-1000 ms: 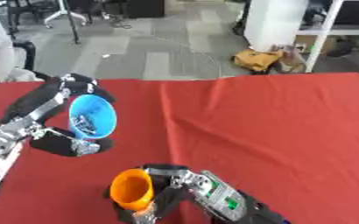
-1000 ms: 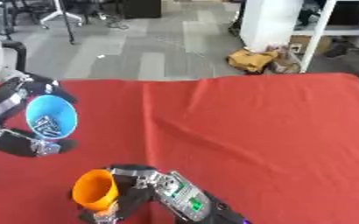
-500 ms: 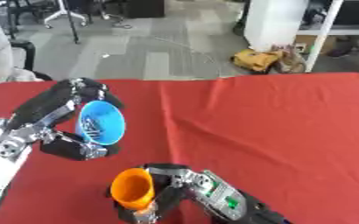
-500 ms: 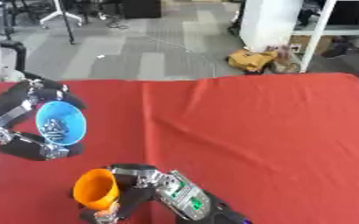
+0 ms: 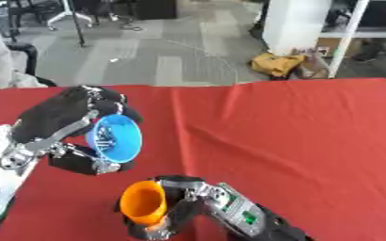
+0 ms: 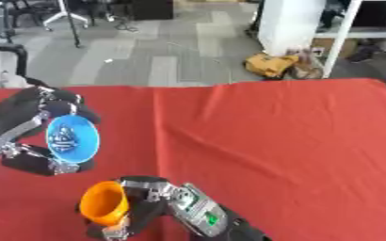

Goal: Pour the contents of one cup into another cup.

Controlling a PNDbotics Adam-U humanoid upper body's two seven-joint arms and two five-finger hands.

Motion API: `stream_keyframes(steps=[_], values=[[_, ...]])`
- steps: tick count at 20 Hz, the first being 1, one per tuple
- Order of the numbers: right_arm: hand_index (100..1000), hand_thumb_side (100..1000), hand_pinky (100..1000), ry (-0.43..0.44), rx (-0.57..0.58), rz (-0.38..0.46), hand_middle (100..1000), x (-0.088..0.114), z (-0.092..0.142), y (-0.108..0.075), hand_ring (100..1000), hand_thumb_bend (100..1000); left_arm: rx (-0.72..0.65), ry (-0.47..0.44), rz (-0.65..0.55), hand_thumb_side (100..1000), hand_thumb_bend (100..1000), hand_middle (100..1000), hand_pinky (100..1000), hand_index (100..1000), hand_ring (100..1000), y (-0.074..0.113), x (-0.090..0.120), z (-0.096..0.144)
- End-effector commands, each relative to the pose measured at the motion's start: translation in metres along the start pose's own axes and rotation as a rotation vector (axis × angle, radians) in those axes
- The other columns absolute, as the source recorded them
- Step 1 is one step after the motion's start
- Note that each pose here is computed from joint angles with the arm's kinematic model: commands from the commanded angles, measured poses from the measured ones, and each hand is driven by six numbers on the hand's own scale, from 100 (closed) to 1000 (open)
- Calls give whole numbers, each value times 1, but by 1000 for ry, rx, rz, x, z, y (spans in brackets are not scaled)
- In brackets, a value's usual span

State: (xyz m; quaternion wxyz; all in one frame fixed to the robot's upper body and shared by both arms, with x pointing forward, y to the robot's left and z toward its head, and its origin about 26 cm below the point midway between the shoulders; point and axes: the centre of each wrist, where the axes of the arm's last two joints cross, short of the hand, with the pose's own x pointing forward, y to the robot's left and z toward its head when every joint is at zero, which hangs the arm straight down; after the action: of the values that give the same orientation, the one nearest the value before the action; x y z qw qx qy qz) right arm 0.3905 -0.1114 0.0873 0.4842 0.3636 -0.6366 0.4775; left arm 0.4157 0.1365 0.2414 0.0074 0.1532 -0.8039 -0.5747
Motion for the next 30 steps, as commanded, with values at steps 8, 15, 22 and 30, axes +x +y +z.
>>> stream_keyframes(steps=[8, 15, 22, 30], values=[[754, 100, 687, -10, -5, 27, 557, 8, 1, -7, 516, 227, 14, -33, -174, 100, 586, 401, 358, 711, 351, 21, 7, -3], [753, 100, 686, -7, -7, 29, 557, 8, 3, -7, 515, 232, 2, -40, -249, 100, 594, 402, 365, 712, 357, 24, 11, -3], [752, 100, 685, -7, -7, 29, 557, 8, 3, -8, 514, 234, -26, -72, -299, 100, 595, 404, 371, 714, 361, 21, 13, -4], [752, 100, 685, -6, -9, 27, 557, 8, 4, -8, 514, 235, -68, -106, -328, 100, 596, 405, 372, 716, 364, 16, 14, -6]])
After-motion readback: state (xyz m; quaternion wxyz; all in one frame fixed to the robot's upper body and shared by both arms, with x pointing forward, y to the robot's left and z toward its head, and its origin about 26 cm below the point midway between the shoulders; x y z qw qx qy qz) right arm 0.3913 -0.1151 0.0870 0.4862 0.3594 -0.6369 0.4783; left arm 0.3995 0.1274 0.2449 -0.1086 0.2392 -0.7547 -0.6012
